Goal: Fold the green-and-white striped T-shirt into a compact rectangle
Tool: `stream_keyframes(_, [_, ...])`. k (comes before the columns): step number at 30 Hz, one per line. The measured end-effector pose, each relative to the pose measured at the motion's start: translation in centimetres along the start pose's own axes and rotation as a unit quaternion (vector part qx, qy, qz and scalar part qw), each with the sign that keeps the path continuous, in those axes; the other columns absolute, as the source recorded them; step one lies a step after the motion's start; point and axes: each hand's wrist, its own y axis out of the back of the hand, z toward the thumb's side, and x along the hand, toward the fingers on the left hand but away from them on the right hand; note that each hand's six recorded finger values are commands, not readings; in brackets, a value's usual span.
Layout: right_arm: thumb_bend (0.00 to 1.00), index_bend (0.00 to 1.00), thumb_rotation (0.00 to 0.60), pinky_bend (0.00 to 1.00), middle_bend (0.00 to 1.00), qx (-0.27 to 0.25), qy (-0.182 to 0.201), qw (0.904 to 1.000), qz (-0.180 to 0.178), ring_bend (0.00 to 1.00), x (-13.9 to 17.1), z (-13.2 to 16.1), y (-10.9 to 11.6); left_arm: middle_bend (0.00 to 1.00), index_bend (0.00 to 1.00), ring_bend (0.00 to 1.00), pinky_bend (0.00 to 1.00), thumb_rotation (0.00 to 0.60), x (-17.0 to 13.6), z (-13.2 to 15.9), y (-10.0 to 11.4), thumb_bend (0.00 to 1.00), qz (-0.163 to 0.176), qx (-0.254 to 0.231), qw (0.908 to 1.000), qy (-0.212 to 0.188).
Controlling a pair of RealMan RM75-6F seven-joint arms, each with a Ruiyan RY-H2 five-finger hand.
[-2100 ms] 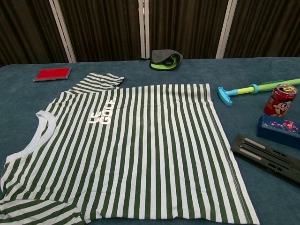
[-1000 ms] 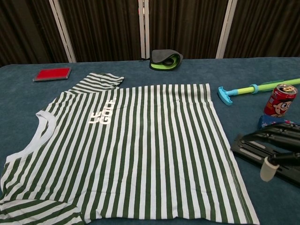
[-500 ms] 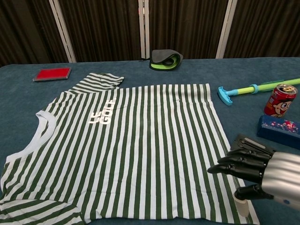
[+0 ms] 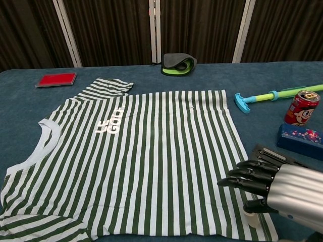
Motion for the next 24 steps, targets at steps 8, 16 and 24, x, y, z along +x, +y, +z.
stream_keyframes(8, [0.14, 0.49, 0.600, 0.00, 0.06, 0.013, 0.001, 0.9999, 0.003, 0.00, -0.05, 0.17, -0.30, 0.00, 0.00, 0.00, 0.00, 0.600, 0.00, -0.06, 0.01, 0.00, -0.001, 0.000, 1.0000, 0.000])
stream_keyframes(16, [0.25, 0.50, 0.600, 0.00, 0.07, 0.013, -0.004, 0.9999, 0.005, 0.00, 0.06, -0.07, -0.55, 0.00, 0.00, 0.00, 0.00, 0.600, -0.03, 0.02, 0.03, 0.00, 0.000, 0.000, 1.0000, -0.002])
stream_keyframes(24, [0.38, 0.53, 0.600, 0.00, 0.09, 0.003, -0.006, 0.9999, -0.012, 0.00, -0.14, -0.34, -0.18, 0.00, 0.00, 0.00, 0.00, 0.600, -0.06, 0.01, 0.02, 0.00, -0.001, 0.000, 1.0000, -0.002])
